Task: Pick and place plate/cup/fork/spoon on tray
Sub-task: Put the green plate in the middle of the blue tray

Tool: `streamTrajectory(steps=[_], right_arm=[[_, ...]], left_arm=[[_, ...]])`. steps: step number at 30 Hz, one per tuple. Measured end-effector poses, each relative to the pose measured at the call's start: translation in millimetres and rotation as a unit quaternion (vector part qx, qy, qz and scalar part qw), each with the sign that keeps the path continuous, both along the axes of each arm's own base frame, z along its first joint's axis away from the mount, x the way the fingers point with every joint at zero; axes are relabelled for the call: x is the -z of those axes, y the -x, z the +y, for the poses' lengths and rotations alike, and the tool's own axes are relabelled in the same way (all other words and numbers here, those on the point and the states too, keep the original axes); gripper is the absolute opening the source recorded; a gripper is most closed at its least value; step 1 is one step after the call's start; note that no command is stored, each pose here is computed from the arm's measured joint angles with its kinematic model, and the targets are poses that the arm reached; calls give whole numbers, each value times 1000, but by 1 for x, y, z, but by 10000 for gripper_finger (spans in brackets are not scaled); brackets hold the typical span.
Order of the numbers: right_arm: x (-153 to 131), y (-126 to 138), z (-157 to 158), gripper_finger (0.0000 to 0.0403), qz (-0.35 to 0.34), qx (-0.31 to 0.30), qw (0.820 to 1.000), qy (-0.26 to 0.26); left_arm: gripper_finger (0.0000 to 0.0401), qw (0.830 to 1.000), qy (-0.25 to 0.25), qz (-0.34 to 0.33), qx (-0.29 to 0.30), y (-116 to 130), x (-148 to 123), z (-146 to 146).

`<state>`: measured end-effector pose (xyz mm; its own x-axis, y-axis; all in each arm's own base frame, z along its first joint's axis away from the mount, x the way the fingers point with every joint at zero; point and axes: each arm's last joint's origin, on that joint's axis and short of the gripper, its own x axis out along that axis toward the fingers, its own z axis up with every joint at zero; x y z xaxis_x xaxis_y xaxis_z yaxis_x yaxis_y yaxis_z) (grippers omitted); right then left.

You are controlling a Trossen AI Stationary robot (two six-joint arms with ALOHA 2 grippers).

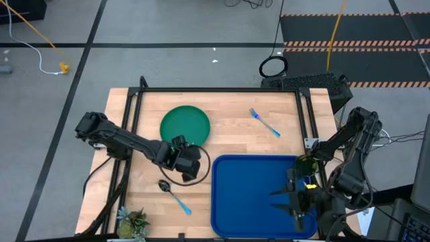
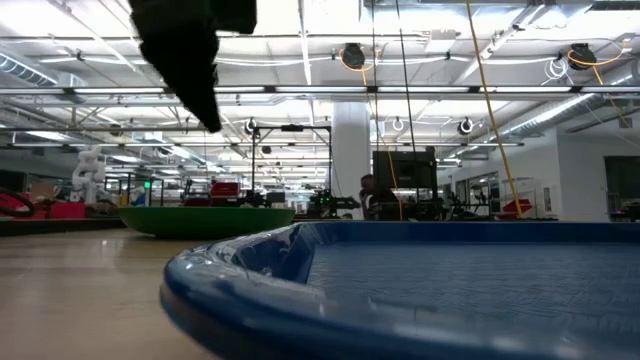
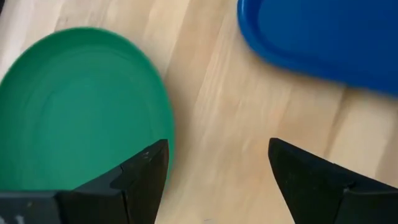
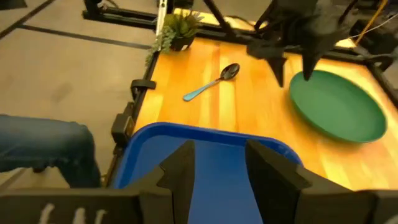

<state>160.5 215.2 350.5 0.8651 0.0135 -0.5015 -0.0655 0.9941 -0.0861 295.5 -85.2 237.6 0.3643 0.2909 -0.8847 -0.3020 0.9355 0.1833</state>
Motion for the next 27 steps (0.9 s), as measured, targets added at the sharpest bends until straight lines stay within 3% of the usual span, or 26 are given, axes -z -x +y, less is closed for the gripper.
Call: streamTrajectory(steps=[7,18,27], right_arm=[[4,-5,0,132,-4,14,1000,16],[18,-9,-6,132,9,21,999,43],[18,-10,-7,132,9,23,999,43]], left_arm=[[278,996,-34,59,60,11,27,7],[278,991,-47,114,55,26,58,25],[278,990,-51,116,63,32,81,37]])
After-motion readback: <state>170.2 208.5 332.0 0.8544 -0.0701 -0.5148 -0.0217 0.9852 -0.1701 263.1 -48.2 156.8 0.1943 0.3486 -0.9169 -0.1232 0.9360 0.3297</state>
